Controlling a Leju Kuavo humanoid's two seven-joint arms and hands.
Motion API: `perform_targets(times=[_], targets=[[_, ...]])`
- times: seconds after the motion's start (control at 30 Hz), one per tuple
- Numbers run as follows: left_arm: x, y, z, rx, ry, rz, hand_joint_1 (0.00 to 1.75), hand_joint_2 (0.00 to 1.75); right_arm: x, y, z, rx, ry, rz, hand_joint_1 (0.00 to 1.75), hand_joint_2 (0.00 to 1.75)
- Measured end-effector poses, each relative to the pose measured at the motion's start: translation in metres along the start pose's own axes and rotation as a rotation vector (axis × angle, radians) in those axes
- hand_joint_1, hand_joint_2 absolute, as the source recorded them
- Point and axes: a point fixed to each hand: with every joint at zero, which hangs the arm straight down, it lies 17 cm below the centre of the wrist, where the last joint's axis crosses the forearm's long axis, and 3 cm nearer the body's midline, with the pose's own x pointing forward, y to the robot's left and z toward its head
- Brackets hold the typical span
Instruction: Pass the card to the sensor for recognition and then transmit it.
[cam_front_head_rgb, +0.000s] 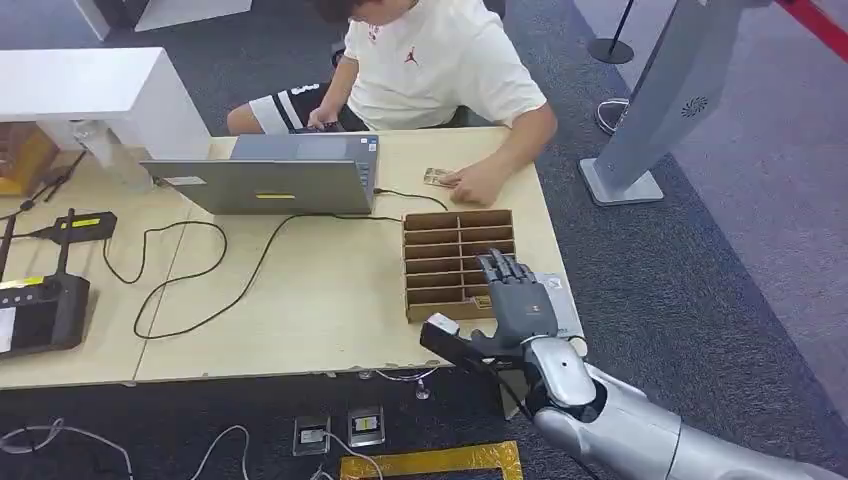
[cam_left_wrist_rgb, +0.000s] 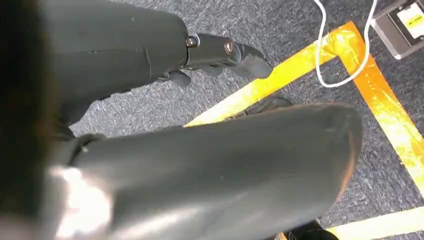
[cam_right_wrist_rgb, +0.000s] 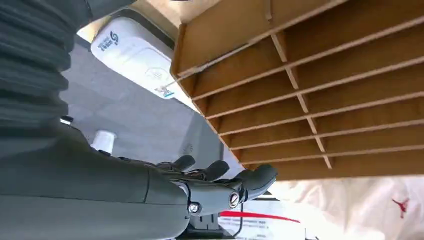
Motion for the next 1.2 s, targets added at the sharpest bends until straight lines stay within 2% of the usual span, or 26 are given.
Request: perform_targets(times=[0.33,1.2], targets=[[0.002,0.001,0.0,0.004,-0.022,0.02,0.0,0.0,0.0,0.018,0.0,0.023,0.012,0.015,0.0,1.75],[-0.009,0.002,0.001,0.005,0.002,0.029,0.0,0.0,-0.013,0.036,0.004,0.036,0.053,0.02,0.0,1.75]])
